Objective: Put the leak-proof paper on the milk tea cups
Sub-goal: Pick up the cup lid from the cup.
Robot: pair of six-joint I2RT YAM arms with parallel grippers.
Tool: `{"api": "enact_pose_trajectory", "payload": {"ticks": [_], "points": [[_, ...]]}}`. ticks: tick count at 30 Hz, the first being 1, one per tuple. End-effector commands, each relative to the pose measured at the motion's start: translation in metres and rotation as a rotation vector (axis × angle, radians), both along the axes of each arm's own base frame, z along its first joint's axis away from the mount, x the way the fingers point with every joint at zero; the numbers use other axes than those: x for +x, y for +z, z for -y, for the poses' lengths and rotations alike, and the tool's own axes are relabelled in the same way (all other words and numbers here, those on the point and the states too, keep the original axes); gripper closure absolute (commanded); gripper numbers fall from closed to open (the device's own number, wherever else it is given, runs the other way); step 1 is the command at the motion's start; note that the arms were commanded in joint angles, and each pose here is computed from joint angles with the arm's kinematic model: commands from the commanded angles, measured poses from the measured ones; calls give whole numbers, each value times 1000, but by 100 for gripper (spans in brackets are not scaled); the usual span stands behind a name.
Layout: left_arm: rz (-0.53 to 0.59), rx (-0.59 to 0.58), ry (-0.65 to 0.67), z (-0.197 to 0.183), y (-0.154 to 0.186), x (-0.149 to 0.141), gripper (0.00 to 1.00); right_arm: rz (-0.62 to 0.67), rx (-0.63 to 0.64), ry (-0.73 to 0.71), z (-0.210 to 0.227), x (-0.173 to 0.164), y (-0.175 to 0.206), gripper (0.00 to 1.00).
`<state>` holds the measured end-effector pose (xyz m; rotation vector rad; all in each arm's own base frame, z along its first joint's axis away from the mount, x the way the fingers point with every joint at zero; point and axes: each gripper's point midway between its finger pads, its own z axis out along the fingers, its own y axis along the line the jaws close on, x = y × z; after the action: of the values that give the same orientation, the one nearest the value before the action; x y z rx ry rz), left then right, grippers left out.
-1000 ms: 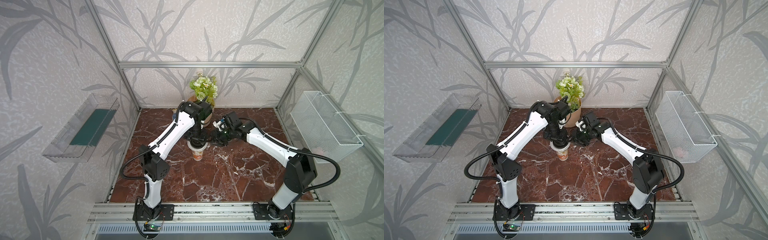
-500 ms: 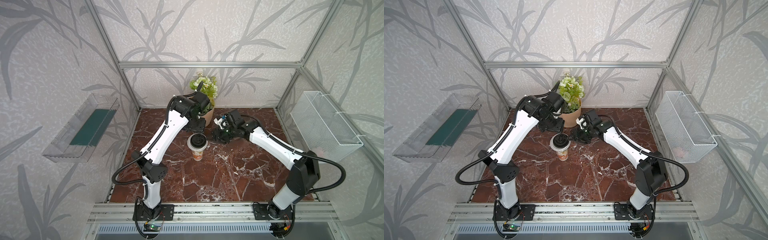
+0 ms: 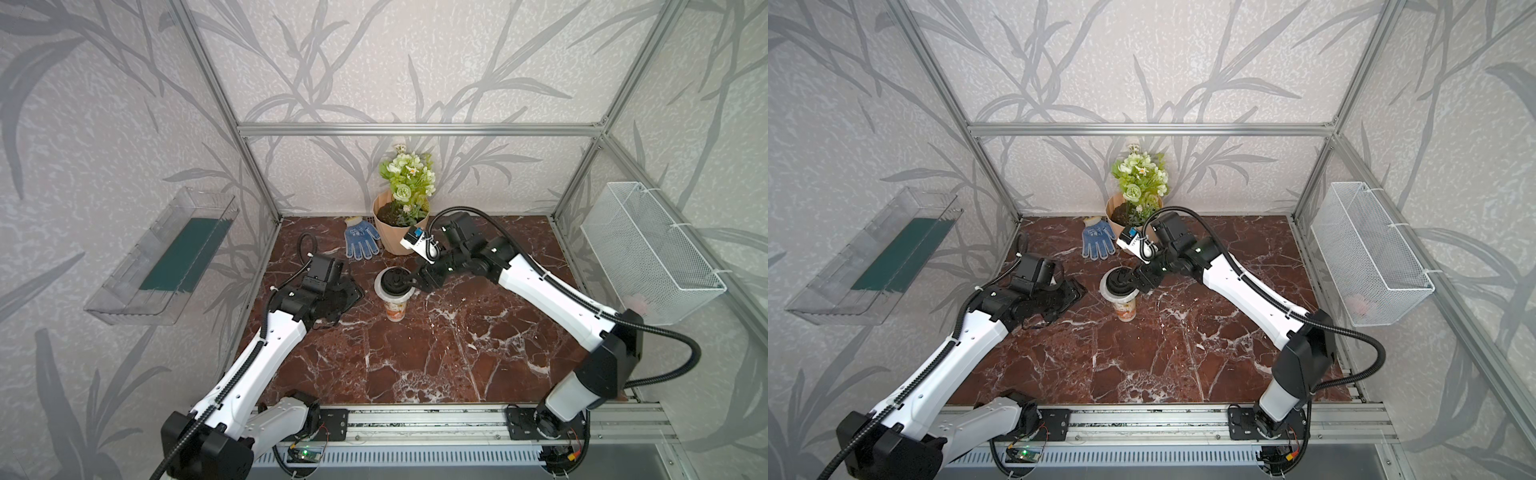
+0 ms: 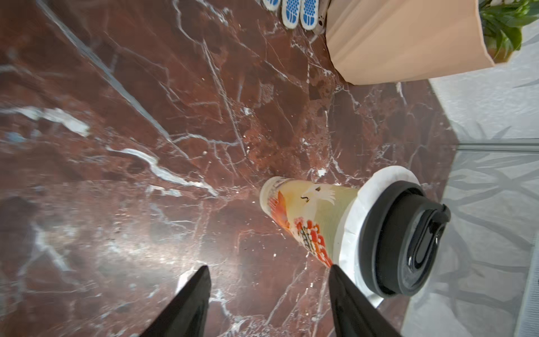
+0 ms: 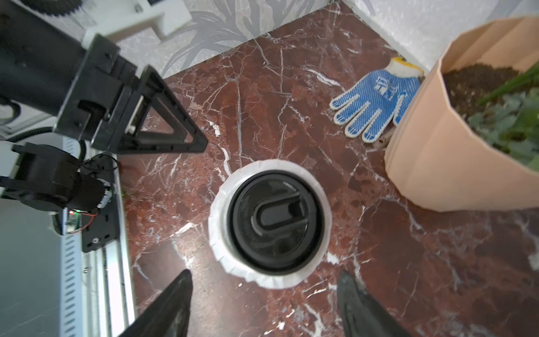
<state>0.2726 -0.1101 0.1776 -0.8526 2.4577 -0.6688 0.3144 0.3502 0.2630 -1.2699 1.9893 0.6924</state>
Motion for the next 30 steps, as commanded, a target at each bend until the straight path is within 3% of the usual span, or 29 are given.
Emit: {"api": "enact_pose_trajectory", "payload": {"ticks": [1, 7, 23, 30], "points": [[124, -186, 64, 14, 21, 19, 34, 23, 5, 47, -10, 8, 0, 23], [109, -224, 35, 21, 17, 17, 33, -94, -69, -34, -19, 15, -21, 21], [101, -223, 46, 12, 23, 15, 33, -141, -254, -209, -20, 10, -42, 17], [103, -220, 37, 12, 27, 16, 33, -161, -259, -208, -35, 2, -44, 16]]}}
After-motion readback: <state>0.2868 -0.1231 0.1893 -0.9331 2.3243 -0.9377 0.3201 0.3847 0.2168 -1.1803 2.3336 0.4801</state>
